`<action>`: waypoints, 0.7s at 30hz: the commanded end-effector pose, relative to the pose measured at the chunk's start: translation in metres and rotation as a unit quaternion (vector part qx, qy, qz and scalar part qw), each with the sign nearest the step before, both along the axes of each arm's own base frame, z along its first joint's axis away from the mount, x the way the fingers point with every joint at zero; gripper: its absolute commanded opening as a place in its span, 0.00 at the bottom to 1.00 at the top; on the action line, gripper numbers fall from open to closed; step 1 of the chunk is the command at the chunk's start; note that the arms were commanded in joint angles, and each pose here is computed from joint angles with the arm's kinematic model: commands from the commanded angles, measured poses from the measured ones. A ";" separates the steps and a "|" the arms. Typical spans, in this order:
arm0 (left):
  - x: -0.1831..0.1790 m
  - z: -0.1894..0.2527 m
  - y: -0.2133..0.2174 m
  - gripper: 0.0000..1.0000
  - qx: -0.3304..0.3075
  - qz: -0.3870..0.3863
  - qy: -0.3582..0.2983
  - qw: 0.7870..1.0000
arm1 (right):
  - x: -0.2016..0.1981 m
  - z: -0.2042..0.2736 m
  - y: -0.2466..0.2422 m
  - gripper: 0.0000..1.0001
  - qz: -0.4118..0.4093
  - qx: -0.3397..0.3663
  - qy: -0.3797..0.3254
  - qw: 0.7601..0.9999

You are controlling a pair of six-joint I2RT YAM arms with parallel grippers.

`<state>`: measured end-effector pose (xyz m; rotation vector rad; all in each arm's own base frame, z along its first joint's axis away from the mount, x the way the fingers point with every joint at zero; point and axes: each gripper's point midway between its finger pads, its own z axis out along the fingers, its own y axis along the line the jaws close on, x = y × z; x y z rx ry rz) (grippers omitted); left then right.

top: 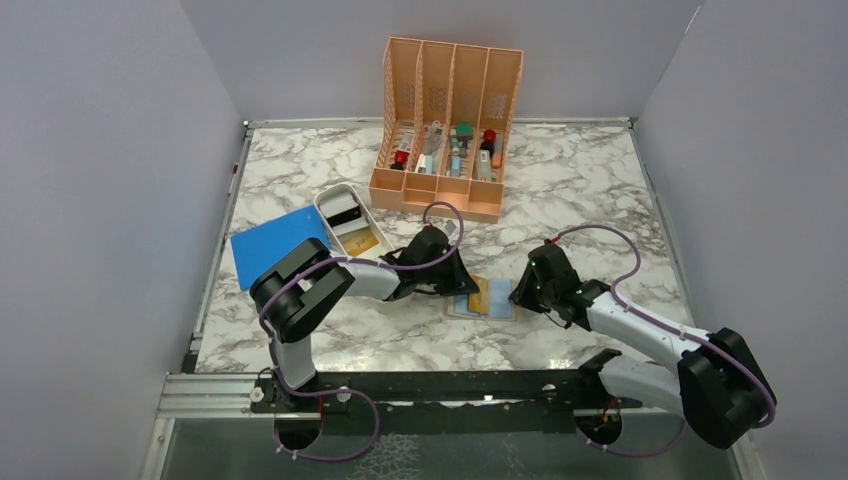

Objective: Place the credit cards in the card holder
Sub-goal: Insert the credit card into the card holder.

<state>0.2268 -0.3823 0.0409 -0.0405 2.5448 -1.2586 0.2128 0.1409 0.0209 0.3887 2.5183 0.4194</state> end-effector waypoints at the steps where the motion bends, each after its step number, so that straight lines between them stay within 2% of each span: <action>1: -0.002 -0.014 0.004 0.12 0.021 0.001 -0.007 1.000 | -0.012 -0.018 -0.007 0.25 0.000 -0.011 0.027 1.000; 8: 0.000 -0.019 0.007 0.19 0.058 -0.002 -0.009 0.998 | -0.011 -0.016 -0.007 0.25 -0.003 -0.012 0.027 1.000; 12: 0.003 -0.013 0.005 0.26 0.060 0.001 -0.017 0.998 | -0.011 -0.016 -0.006 0.25 -0.004 -0.009 0.026 1.000; 21: -0.003 -0.013 0.003 0.33 0.065 -0.005 -0.016 0.998 | -0.011 -0.016 -0.004 0.26 0.001 -0.005 0.025 1.000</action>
